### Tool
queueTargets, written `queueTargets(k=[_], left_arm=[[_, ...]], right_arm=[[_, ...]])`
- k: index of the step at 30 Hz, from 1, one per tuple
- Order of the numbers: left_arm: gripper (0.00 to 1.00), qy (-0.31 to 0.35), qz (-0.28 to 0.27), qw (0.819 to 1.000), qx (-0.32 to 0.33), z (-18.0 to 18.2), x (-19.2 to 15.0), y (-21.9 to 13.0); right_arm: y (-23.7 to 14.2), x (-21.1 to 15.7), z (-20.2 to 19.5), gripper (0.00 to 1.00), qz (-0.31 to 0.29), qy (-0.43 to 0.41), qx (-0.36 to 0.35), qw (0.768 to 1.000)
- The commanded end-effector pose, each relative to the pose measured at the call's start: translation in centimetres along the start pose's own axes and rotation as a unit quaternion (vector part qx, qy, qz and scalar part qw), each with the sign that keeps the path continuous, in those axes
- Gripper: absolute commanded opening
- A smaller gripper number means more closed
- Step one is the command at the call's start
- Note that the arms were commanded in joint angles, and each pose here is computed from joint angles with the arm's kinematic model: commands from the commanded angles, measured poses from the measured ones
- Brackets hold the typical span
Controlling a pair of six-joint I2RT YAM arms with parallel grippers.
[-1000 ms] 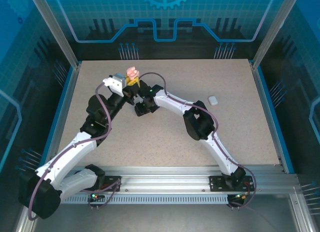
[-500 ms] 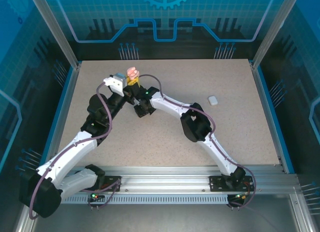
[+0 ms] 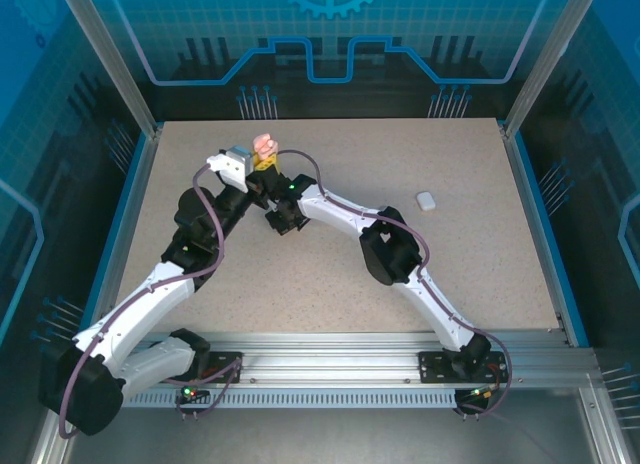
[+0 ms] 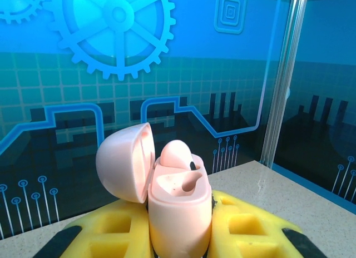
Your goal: Insert the wireless bluetooth earbuds into the charging case
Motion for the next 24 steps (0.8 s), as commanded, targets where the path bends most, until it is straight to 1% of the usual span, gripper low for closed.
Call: queueTargets(k=[1,8,15,20,24], left_arm=[[0.00,-0.009,-0.013,1.000,-0.003,0.1,1.1,0.0],[0.00,-0.010,-0.015,1.000,-0.006,0.0,1.5,-0.2],[0.00,-0.013,-0.017,1.000,-0.014,-0.3,1.8,-0.3],[0.00,-0.017,-0.020,0.999,-0.028,-0.8,2.0,-0.3],[0.00,-0.020,-0.019,0.999,-0.041,-1.2,2.0,-0.4]], right_arm=[[0.2,-1.3,-0.3,0.15,0.015,0.009,-0.012,1.000],[-3.2,-0.7,-2.3,0.13,-0.026,0.050,-0.015,0.998],[-7.7,-1.3,-5.4,0.12,-0.069,0.089,-0.024,0.993],[-12.6,-1.4,-7.7,0.12,-0.119,0.114,-0.027,0.986],[-18.1,-0.9,-9.2,0.12,-0.176,0.129,-0.027,0.975]])
Point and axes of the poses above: each hand's point on the last joint's axis, 136 mm out from that joint toward the fingers, its own y axis out along the fingers, its own z axis along the line the jaws close on, x = y × z, the point moved 1 cm from there along -y, back along the fingers, and after that the axes turned 2 degrees about y, right-handed, at the moved point
